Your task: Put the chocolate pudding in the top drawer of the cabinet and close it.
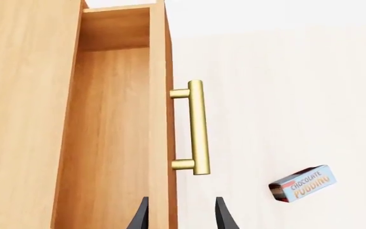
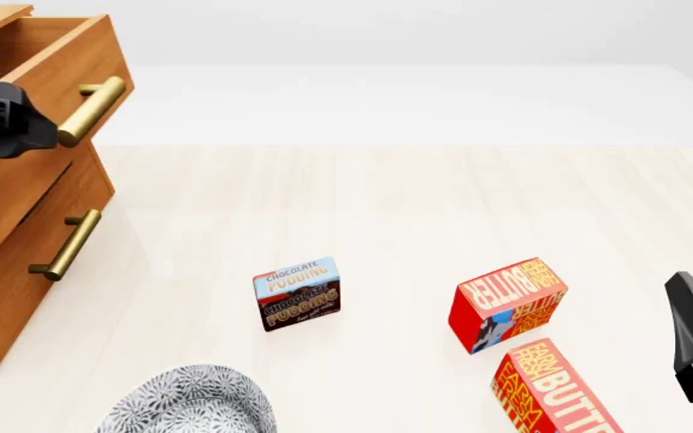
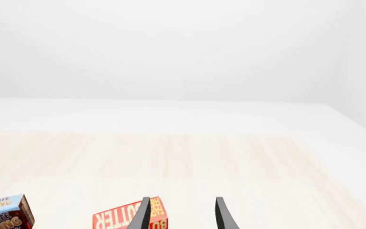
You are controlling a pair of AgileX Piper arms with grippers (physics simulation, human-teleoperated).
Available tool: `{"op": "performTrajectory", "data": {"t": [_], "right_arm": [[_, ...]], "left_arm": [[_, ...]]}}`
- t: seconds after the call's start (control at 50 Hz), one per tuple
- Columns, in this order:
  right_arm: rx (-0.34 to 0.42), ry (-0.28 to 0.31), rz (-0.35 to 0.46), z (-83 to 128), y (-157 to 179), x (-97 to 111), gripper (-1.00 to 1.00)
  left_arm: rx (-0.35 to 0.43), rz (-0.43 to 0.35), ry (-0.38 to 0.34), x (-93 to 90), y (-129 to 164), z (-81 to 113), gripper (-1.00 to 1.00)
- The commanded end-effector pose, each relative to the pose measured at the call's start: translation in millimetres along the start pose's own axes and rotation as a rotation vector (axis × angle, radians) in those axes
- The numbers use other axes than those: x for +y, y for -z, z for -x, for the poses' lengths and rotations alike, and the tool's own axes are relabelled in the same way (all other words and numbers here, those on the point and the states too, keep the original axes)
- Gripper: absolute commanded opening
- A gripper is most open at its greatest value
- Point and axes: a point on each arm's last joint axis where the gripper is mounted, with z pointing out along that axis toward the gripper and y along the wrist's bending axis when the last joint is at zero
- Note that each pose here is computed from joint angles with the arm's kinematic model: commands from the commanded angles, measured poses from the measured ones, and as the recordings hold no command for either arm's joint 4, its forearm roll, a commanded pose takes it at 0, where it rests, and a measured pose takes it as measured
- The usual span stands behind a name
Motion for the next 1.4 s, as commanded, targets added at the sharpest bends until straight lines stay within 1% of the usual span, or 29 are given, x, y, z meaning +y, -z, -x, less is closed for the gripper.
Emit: {"op": "performTrajectory", "data": {"t": [0.02, 0.1, 0.3, 0.54, 0.7, 0.92, 1.08, 1.26, 1.4], "right_arm": [[0.0, 0.0, 0.0, 0.0, 0.0, 0.0, 1.0], [0.0, 0.001, 0.0, 0.0, 0.0, 0.0, 1.0], [0.0, 0.0, 0.0, 0.0, 0.0, 0.0, 1.0], [0.0, 0.0, 0.0, 0.0, 0.0, 0.0, 1.0], [0.0, 0.0, 0.0, 0.0, 0.0, 0.0, 1.0], [0.0, 0.0, 0.0, 0.0, 0.0, 0.0, 1.0], [0.0, 0.0, 0.0, 0.0, 0.0, 0.0, 1.0], [0.0, 0.0, 0.0, 0.0, 0.0, 0.0, 1.0], [0.0, 0.0, -0.001, 0.0, 0.0, 0.0, 1.0]], "left_arm": [[0.033, -0.035, -0.01, -7.9, -3.4, -8.0, 1.0], [0.032, -0.047, -0.018, -11.1, -2.0, -8.9, 1.0], [0.036, -0.056, -0.03, -14.0, -11.0, -9.6, 1.0], [0.045, -0.081, -0.047, -21.7, -23.4, -10.6, 1.0], [0.048, -0.09, -0.058, -24.6, -26.3, -11.8, 1.0], [0.063, -0.103, -0.057, -29.6, -38.3, -14.9, 1.0], [0.064, -0.114, -0.069, -32.8, -35.4, -16.3, 1.0], [0.078, -0.137, -0.089, -40.5, -42.2, -18.6, 1.0], [0.076, -0.149, -0.098, -44.6, -41.3, -15.2, 1.0]]}}
